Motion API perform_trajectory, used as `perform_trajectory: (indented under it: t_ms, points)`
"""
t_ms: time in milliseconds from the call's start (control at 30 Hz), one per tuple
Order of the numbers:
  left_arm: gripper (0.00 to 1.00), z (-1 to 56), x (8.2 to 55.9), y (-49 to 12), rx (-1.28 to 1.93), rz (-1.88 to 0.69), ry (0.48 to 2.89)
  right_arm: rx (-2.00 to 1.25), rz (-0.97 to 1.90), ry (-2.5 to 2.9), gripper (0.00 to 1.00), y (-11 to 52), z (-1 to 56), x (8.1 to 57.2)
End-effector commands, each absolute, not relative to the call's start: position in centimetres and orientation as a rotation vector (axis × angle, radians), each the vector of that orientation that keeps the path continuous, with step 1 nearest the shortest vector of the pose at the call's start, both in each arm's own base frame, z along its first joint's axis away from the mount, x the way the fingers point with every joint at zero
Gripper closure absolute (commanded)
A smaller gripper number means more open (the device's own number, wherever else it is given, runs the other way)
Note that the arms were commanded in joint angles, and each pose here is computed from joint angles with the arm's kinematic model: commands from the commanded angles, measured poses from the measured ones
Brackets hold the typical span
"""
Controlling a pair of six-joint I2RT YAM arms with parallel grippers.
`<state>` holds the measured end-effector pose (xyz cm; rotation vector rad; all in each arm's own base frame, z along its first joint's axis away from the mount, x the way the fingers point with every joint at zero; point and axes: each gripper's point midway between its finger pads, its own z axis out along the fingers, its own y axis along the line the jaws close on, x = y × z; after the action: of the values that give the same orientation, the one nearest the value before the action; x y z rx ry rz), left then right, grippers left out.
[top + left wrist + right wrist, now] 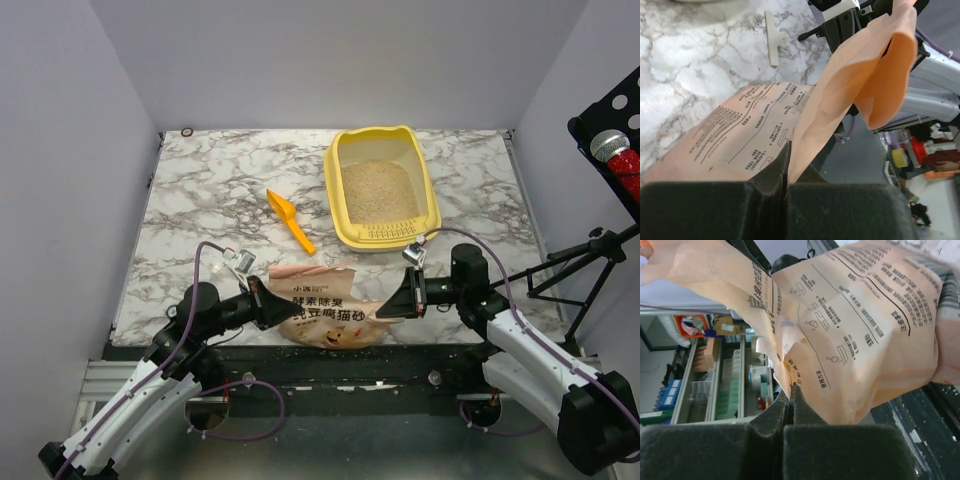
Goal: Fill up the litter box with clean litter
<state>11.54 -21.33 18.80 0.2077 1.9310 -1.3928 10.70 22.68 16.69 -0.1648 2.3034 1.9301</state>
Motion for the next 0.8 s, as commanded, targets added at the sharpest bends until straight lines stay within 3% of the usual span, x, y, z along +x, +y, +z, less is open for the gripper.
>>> perform_trajectory:
  t_ms: [0, 767]
  points:
    - [1.0, 18.4, 11.5, -20.2, -0.054, -1.418, 2.035, -0.053, 2.056, 2.417, 1.0, 22.1, 15.9, 8.9]
    - [1.0, 15.1, 6.4, -21.1, -0.384, -1.782, 2.318, 0.114, 2.066, 2.646, 1.0, 21.2, 11.5, 6.5]
